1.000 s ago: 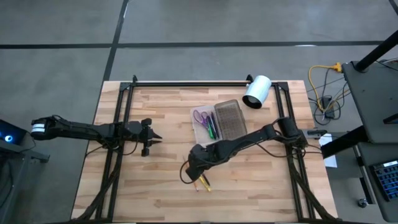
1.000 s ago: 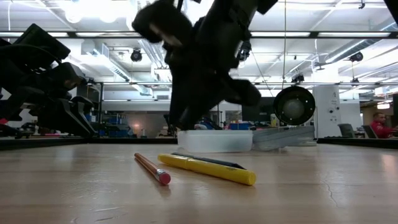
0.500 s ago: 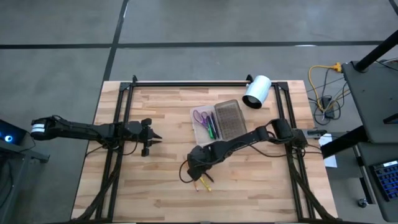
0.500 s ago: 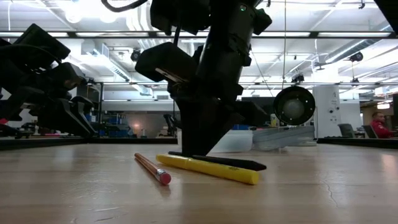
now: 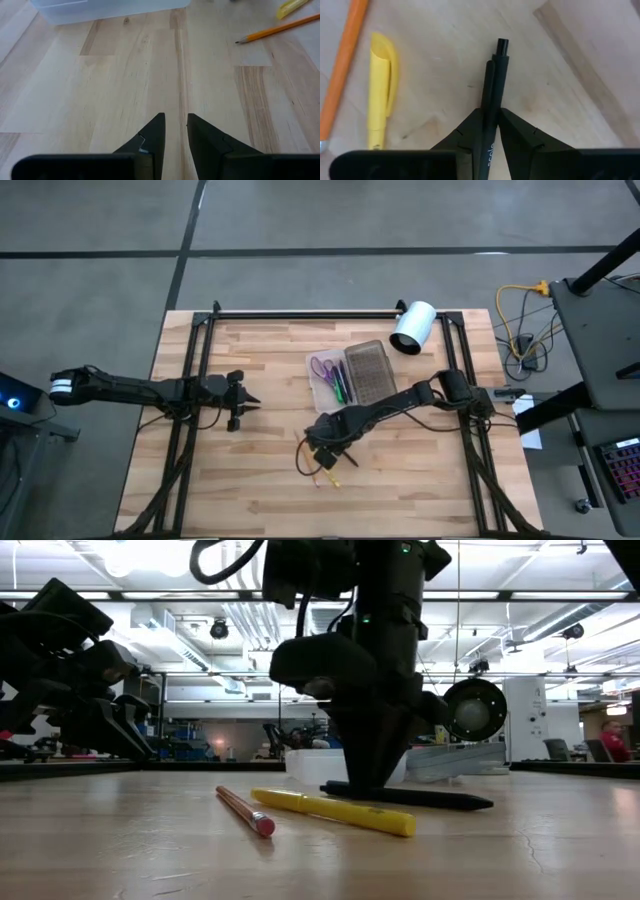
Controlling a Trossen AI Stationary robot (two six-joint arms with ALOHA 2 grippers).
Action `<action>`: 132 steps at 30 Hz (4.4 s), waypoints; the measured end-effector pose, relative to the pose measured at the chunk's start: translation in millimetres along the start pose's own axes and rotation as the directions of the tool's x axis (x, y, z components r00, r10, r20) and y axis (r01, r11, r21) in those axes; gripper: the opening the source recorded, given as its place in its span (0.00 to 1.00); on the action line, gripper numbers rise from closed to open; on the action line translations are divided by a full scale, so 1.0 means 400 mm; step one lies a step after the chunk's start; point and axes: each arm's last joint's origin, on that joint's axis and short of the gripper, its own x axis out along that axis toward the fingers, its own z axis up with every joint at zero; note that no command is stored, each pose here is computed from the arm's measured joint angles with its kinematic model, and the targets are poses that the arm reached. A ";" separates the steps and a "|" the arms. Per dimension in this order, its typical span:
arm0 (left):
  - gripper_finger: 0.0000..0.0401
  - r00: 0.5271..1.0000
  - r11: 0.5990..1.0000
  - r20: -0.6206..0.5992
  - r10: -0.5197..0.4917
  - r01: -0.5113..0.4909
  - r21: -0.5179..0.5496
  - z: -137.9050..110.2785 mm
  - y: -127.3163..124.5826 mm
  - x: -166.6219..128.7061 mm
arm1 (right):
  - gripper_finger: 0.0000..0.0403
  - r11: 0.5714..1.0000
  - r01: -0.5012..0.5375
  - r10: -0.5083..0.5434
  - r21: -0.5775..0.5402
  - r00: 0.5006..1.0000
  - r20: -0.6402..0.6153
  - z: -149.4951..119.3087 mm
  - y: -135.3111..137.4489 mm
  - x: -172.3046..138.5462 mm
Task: Pick & place school supplies into a supply box
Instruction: Put the black pen into the supply box, then put the yellow pen into the supply box
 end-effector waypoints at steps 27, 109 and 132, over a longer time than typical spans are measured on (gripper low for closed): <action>0.17 1.000 1.000 0.000 0.000 0.000 0.000 0.000 0.000 0.000 | 0.04 1.000 -0.006 0.007 0.007 1.000 -0.020 0.005 -0.007 0.002; 0.17 1.000 1.000 0.000 0.000 0.000 0.000 0.000 0.000 0.000 | 0.09 0.858 0.226 -0.381 0.461 0.881 0.279 0.214 -0.222 -0.152; 0.17 1.000 1.000 0.000 0.000 0.000 0.000 0.000 0.000 0.000 | 0.29 0.878 0.266 -0.389 0.399 0.881 0.268 0.210 -0.226 -0.145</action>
